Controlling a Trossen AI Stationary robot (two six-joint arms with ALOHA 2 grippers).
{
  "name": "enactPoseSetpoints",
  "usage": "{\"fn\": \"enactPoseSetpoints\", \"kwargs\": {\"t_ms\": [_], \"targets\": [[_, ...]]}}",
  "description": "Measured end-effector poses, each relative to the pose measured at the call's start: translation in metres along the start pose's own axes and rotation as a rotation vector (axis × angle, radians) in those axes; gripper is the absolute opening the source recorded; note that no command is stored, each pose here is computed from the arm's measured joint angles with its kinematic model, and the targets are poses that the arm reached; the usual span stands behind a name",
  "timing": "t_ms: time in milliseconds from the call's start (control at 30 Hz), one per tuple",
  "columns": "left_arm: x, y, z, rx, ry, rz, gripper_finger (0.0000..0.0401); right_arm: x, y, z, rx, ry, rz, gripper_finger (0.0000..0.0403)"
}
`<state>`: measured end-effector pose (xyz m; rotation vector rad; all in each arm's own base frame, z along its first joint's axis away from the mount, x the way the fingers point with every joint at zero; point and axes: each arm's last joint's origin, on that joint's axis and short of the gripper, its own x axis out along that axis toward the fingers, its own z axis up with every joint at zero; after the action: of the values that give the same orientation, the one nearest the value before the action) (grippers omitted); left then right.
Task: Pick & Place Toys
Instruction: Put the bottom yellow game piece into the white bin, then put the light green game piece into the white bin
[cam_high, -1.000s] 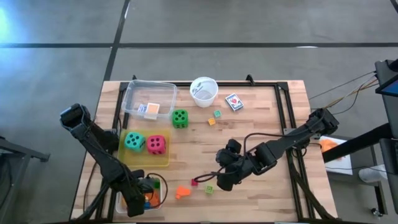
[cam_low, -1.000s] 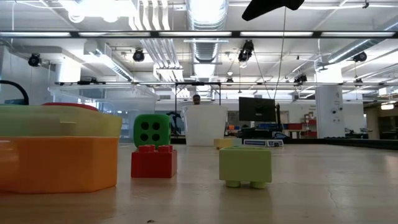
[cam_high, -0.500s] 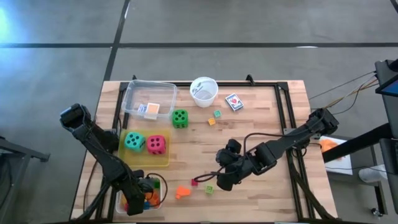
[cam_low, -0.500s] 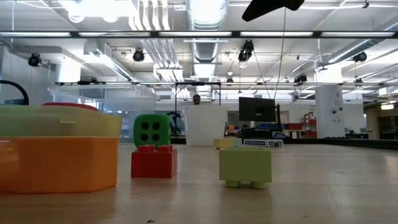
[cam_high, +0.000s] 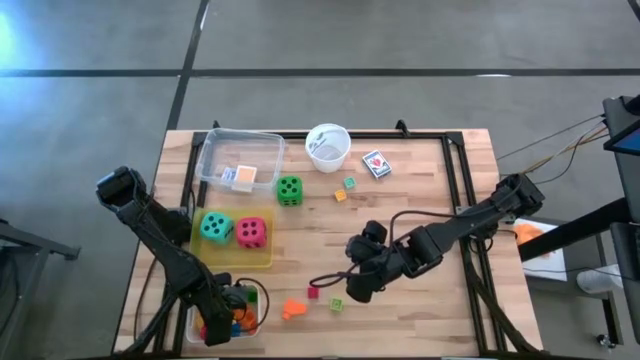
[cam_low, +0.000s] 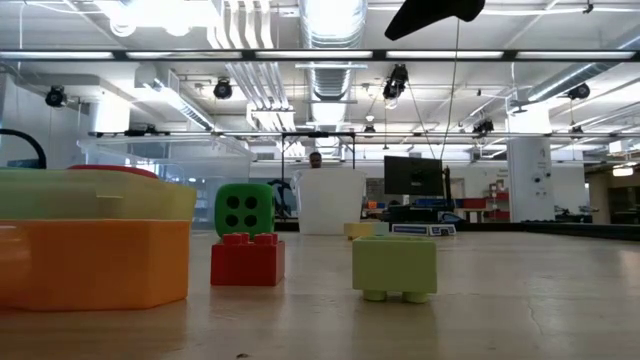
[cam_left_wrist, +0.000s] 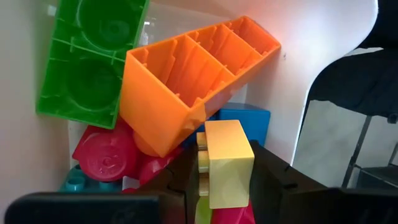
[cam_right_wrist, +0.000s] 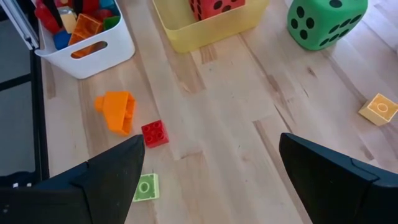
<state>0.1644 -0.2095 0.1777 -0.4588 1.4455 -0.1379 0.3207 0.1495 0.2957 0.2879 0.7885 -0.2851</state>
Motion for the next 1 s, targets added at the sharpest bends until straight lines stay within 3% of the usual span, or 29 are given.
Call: {"fn": "enactPoseSetpoints", "kwargs": {"t_ms": [233,700,900,1000], "targets": [[0.0,0.0,0.0,-0.033,0.0,0.0,0.0107,0.001,-0.001,0.001,0.004,0.0,-0.004,0.0367],[-0.002,-0.004,0.002,-0.06,0.012,-0.044,0.0313,0.002,-0.002,0.0,-0.018,0.005,-0.006,0.0367],[-0.013,-0.011,0.007,-0.138,-0.002,-0.091,0.0354,0.013,-0.005,-0.012,-0.06,0.026,-0.014,0.0367],[-0.023,-0.017,0.009,-0.139,-0.018,-0.127,0.0358,0.023,-0.003,-0.02,-0.085,0.023,0.066,0.0367]]}}
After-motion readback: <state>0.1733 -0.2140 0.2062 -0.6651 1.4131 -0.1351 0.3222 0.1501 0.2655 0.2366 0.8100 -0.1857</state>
